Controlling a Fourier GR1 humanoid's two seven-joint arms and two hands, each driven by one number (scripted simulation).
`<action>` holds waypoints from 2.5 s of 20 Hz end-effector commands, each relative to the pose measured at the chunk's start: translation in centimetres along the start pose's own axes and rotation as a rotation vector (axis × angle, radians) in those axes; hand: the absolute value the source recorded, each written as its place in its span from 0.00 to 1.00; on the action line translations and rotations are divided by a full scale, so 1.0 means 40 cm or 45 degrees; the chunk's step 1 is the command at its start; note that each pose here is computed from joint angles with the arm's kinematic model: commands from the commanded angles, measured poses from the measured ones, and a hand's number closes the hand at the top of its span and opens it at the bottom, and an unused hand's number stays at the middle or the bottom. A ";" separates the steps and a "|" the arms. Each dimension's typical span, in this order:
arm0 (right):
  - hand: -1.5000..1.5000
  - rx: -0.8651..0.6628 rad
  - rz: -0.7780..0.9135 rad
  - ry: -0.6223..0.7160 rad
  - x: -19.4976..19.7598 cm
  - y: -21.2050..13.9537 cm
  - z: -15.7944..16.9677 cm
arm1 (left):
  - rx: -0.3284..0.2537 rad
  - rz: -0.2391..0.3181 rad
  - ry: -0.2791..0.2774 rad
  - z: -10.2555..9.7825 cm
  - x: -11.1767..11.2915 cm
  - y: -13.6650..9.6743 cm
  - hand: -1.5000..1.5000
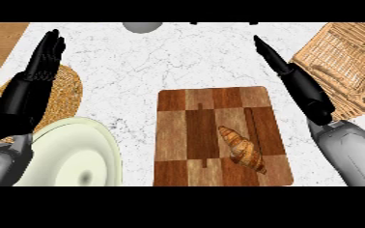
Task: Pick the croissant from the cutting board and place it in the basket
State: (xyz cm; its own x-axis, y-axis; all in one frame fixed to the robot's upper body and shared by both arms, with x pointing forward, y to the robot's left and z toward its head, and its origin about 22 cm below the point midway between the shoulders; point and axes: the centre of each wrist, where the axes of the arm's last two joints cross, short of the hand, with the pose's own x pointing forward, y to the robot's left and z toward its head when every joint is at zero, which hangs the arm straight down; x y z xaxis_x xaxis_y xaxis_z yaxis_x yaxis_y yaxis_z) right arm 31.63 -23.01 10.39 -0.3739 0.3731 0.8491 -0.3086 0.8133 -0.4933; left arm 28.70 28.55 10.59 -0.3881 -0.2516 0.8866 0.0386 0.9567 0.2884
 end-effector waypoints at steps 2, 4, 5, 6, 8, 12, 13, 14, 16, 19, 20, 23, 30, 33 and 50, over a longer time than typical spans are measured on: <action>1.00 0.180 -0.188 -0.059 -0.041 0.011 -0.008 | -0.021 0.019 0.085 0.015 -0.058 -0.014 0.50; 1.00 0.348 -0.356 -0.124 -0.047 0.027 -0.007 | -0.107 0.005 0.139 0.039 -0.048 -0.045 0.50; 1.00 0.423 -0.433 -0.176 -0.042 0.002 -0.017 | -0.121 -0.006 0.169 0.025 -0.053 -0.041 0.50; 1.00 0.489 -0.523 -0.187 -0.073 0.015 -0.005 | -0.146 -0.003 0.186 0.030 -0.055 -0.044 0.50; 1.00 0.774 -0.573 -0.563 0.018 0.149 -0.010 | -0.192 0.054 0.264 0.050 -0.075 -0.072 0.50; 0.00 0.780 -0.508 -0.588 -0.013 0.321 0.121 | -0.164 0.063 0.312 0.088 -0.099 -0.085 0.50; 0.00 0.653 -0.424 -0.592 -0.001 0.312 0.167 | -0.145 0.047 0.295 0.085 -0.084 -0.024 0.50; 0.00 0.601 -0.373 -0.546 0.002 0.305 0.185 | -0.149 0.095 0.304 0.077 -0.076 -0.079 0.50; 0.00 0.561 -0.220 -0.506 0.039 0.281 0.203 | -0.147 0.076 0.325 0.098 -0.103 -0.064 0.50; 0.00 0.446 0.124 -0.481 0.063 0.156 0.181 | -0.139 0.046 0.330 0.082 -0.086 -0.069 0.50; 0.00 0.350 0.153 -0.473 0.097 0.148 0.163 | -0.142 0.061 0.331 0.048 -0.079 -0.033 0.50; 0.00 0.254 0.402 -0.450 0.182 0.040 0.135 | -0.129 0.065 0.328 0.074 -0.100 -0.066 0.50; 0.00 0.644 0.899 -0.141 0.294 -0.067 0.142 | -0.182 0.064 0.317 0.084 -0.094 -0.089 0.50; 0.00 0.803 0.920 -0.079 0.344 -0.097 0.145 | -0.164 0.057 0.313 0.059 -0.092 -0.078 0.50; 0.00 0.812 0.761 -0.021 0.240 -0.178 0.132 | -0.197 0.059 0.293 0.037 -0.070 -0.076 0.50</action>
State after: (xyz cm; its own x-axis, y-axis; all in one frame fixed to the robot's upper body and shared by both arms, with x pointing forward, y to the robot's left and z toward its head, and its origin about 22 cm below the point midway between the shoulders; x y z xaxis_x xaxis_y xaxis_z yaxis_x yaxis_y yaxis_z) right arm 24.00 -27.91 23.44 -0.6514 0.6534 0.3856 -0.4748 0.0453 -0.8789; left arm 27.80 26.84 6.12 -0.1635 -0.2481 0.9548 0.1870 0.9425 0.2769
